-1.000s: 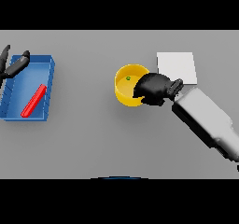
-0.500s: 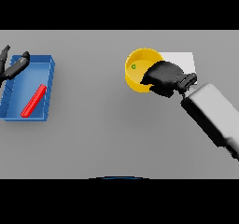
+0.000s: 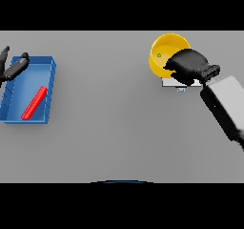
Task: Pick up the red beaker and tilt it to pour out 1 green nut into yellow bowl. Pick up the yellow bowl and place it on the metallic measuring scale.
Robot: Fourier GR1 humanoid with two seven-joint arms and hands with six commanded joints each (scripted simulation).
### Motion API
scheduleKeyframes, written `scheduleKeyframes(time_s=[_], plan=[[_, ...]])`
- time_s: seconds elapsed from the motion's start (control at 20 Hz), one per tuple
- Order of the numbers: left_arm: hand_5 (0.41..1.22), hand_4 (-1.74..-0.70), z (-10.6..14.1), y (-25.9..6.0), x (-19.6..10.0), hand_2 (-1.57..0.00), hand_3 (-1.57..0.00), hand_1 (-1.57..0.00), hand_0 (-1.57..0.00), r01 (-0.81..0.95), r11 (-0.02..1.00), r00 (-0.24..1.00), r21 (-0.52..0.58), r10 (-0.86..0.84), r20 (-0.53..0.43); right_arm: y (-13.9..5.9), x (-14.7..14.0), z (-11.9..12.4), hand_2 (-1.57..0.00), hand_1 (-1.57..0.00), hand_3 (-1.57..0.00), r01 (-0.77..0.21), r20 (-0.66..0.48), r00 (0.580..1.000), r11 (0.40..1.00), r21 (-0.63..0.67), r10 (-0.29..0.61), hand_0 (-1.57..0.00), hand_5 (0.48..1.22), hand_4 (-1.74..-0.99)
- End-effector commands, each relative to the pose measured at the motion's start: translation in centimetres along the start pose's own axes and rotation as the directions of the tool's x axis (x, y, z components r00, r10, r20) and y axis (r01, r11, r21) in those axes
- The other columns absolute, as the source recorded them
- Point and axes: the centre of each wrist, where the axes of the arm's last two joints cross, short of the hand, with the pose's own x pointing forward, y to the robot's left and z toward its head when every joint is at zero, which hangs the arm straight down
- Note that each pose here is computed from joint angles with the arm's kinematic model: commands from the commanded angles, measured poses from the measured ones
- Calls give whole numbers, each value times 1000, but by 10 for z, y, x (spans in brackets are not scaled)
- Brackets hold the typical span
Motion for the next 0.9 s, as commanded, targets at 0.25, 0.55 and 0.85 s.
scheduleKeyframes(time_s=[0.25, 0.55, 0.85], plan=[[720, -720, 1, 2, -2, 1, 1, 1, 1, 22, 1000, 1000, 6, -22, -15, 20, -33, -7, -1487, -1571, -1195, 51, -97, 994, 999, 17, -50, -1571, 1221, -1741], [710, -725, 0, 0, -4, 1, 1, 1, 1, 32, 999, 999, 3, -32, -25, 35, -47, -14, -1418, -1571, -1349, 124, -145, 982, 992, 36, -117, -1571, 1221, -1741], [713, -728, 0, 1, -3, 1, 1, 1, 1, 20, 1000, 999, 3, -20, -26, 44, -54, -18, -1375, -1571, -1427, 187, -157, 972, 980, 74, -173, -1402, 1221, -1741]])
